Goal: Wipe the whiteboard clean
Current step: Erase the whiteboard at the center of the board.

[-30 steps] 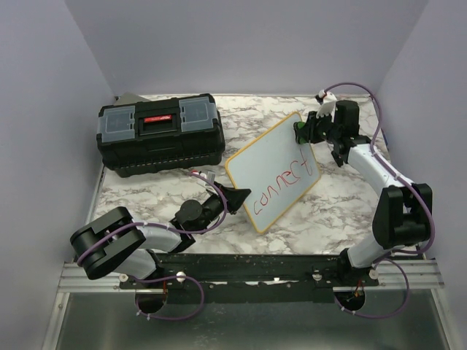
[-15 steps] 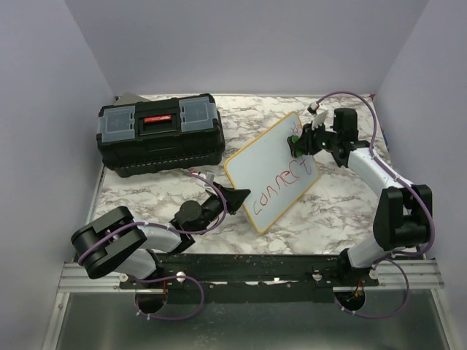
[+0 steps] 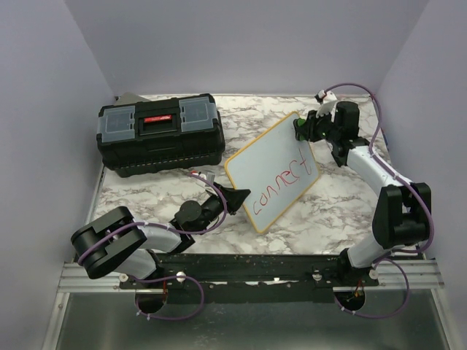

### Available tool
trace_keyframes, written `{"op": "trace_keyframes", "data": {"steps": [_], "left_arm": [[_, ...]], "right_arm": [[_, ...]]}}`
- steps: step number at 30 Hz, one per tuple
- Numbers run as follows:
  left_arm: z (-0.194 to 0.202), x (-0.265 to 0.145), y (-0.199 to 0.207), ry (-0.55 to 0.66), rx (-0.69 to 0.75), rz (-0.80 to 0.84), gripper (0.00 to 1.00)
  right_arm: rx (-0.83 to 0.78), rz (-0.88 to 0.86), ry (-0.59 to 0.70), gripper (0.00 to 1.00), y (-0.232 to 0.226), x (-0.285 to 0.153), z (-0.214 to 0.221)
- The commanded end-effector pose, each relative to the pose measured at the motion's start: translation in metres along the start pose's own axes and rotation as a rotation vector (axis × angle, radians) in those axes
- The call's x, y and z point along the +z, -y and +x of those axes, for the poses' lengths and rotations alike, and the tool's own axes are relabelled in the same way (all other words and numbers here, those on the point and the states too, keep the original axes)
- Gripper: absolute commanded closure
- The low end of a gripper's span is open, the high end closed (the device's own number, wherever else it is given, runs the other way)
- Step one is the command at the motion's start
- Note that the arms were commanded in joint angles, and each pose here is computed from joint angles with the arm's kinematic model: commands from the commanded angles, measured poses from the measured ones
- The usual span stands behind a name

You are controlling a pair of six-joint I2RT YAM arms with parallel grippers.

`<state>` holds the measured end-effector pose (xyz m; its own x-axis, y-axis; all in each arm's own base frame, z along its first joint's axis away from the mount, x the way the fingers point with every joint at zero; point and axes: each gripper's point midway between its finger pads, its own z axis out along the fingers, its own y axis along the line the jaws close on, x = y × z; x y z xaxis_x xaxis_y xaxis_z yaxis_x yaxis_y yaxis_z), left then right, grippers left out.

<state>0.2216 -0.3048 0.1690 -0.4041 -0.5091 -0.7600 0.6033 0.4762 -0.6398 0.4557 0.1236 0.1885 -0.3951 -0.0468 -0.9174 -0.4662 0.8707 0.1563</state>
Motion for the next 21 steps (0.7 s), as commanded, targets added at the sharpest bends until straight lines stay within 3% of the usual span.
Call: {"op": "trace_keyframes", "data": {"steps": [1, 5, 9, 16, 21], "left_arm": [[0.007, -0.007, 0.036, -0.049, 0.037, 0.172, 1.00], [0.007, -0.005, 0.038, -0.050, 0.034, 0.180, 1.00], [0.007, -0.005, 0.038, -0.053, 0.033, 0.180, 1.00], [0.006, -0.005, 0.039, -0.055, 0.038, 0.180, 1.00], [0.006, -0.004, 0.039, -0.057, 0.039, 0.182, 1.00]], "right_arm": [[-0.118, -0.084, -0.193, 0.99, -0.005, -0.002, 0.058], [-0.153, -0.296, -0.220, 0.99, -0.041, -0.016, 0.072], [-0.145, -0.352, -0.160, 0.99, -0.054, -0.018, 0.057], [-0.063, -0.055, 0.055, 0.99, -0.012, -0.002, -0.012], [-0.112, 0.103, 0.092, 0.99, 0.018, -0.001, -0.017]]}}
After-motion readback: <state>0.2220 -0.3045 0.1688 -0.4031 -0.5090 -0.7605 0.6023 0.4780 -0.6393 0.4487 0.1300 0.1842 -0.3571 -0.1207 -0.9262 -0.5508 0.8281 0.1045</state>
